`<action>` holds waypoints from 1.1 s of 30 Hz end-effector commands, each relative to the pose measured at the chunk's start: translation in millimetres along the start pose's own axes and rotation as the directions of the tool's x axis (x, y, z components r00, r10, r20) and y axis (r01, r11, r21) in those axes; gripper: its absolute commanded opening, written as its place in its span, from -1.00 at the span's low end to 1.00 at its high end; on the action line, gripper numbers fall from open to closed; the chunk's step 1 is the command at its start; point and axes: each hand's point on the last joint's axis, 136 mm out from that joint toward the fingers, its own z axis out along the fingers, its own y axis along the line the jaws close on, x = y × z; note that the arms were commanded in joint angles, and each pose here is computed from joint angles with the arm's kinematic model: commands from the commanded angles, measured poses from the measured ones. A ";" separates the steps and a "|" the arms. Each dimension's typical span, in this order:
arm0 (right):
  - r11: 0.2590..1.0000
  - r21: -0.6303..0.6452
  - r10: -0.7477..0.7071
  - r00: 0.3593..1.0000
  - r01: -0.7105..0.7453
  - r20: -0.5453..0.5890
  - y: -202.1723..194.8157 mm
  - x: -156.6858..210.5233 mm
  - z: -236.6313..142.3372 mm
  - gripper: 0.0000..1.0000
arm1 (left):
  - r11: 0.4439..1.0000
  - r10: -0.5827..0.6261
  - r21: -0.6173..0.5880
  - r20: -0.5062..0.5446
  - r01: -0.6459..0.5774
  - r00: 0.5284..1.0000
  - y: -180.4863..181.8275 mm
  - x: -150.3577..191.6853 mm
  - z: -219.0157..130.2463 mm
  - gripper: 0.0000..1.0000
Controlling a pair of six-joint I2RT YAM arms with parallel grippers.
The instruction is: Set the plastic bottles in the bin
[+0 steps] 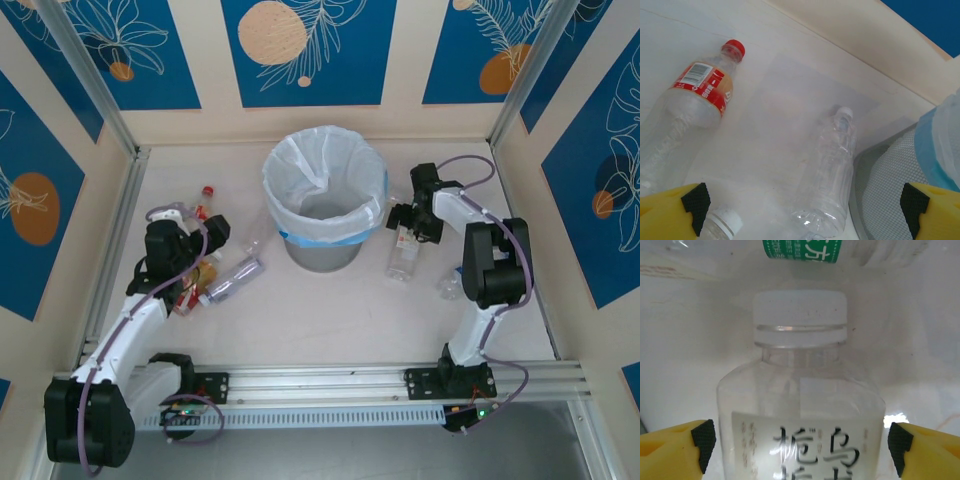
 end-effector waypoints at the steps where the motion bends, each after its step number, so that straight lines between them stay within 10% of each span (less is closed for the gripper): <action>1: 0.999 0.031 -0.030 0.999 0.031 -0.035 -1.2 3.4 8.1 0.77 | 0.999 -0.050 0.008 0.011 0.050 0.999 -4.9 -6.2 -1.1 0.98; 14: 1.000 0.007 -0.021 0.997 0.021 0.077 -2.6 4.7 -10.4 0.21 | 0.997 0.056 0.058 0.009 -0.056 0.998 -20.1 -13.9 -8.3 0.98; 33: 0.983 -0.182 0.107 0.862 -0.018 0.495 12.8 -6.2 -141.9 -0.23 | 0.993 -0.103 -0.052 0.073 0.107 0.992 5.6 -17.1 -4.1 0.98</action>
